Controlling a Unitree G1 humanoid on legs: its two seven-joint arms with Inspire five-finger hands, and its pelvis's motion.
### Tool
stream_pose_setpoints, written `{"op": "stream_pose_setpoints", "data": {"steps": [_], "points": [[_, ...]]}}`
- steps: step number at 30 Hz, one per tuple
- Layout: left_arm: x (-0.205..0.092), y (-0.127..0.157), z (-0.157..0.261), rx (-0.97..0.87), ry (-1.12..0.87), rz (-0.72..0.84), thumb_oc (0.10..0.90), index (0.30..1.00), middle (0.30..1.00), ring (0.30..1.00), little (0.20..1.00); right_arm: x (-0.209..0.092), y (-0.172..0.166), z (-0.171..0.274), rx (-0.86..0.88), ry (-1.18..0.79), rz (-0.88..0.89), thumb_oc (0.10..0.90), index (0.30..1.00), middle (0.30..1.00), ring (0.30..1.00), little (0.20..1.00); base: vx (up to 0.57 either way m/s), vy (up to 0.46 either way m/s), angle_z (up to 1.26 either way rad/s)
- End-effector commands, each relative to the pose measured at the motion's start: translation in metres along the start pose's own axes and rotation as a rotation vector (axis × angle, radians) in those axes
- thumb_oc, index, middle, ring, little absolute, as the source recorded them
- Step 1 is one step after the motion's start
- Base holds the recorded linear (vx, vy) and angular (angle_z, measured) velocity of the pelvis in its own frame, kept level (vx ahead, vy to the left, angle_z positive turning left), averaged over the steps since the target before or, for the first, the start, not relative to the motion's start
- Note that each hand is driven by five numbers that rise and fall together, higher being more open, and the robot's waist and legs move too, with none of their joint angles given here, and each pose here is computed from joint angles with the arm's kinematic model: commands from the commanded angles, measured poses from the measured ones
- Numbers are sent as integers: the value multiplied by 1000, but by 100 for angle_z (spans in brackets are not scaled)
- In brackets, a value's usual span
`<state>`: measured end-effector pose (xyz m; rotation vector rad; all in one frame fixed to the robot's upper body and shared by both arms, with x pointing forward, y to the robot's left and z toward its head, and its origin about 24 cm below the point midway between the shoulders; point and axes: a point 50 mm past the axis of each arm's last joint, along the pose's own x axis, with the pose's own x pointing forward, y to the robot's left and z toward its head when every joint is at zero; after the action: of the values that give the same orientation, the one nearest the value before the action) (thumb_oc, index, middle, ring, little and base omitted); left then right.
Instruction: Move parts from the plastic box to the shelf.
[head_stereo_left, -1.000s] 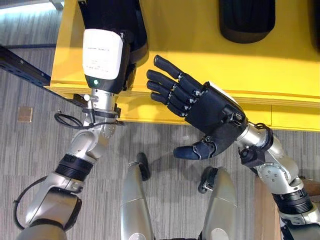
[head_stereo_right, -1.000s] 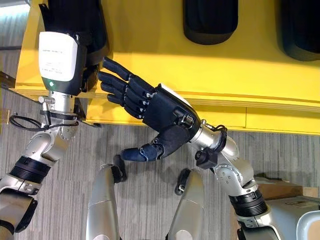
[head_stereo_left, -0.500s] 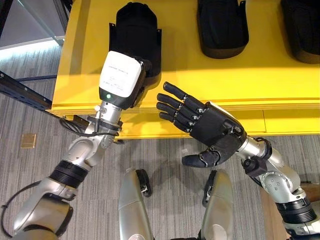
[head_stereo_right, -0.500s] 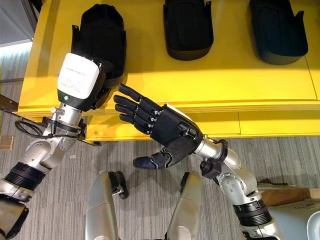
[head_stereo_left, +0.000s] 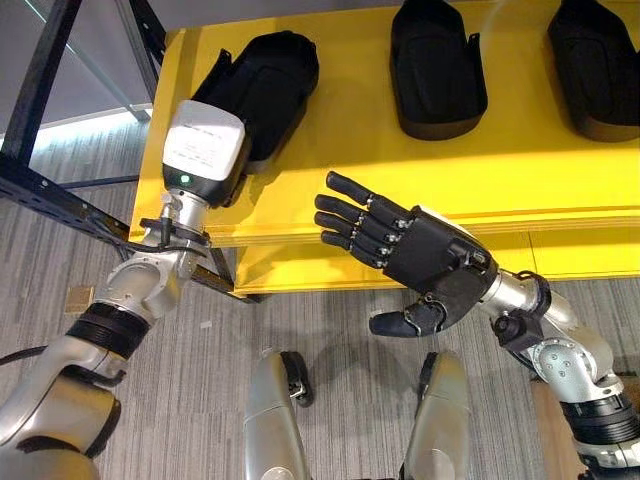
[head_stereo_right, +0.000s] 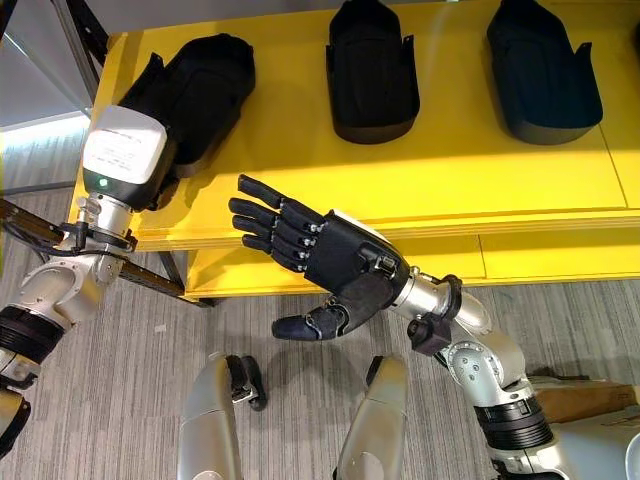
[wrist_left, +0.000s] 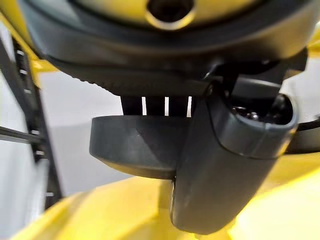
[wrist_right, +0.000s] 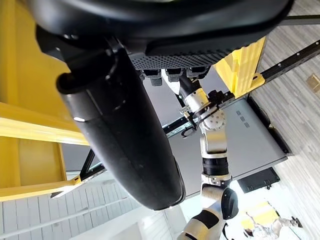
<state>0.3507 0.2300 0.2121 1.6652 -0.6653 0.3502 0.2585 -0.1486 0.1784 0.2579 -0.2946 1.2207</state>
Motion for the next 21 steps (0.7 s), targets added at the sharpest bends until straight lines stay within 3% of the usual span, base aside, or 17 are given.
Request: {"op": "stream_pose_setpoints", "data": {"steps": [1,10,17,21], "points": [[22,33,-25,-5,159,166,400,300,300,300,300,11,12,10,28,-144,89,900,1000,1000,1000,1000,0,0,0],[34,43,-58,-38,329,146,400,300,300,300,300,18,17,15,38,-124,98,900,1000,1000,1000,1000,-1,9,-3],[42,39,-53,-99,340,110,400,300,300,300,300,21,20,16,39,-115,105,900,1000,1000,1000,1000,0,-8,-6],[45,28,-43,-228,379,74,400,300,300,300,300,25,20,15,38,-123,106,900,1000,1000,1000,1000,9,-50,-2]]}}
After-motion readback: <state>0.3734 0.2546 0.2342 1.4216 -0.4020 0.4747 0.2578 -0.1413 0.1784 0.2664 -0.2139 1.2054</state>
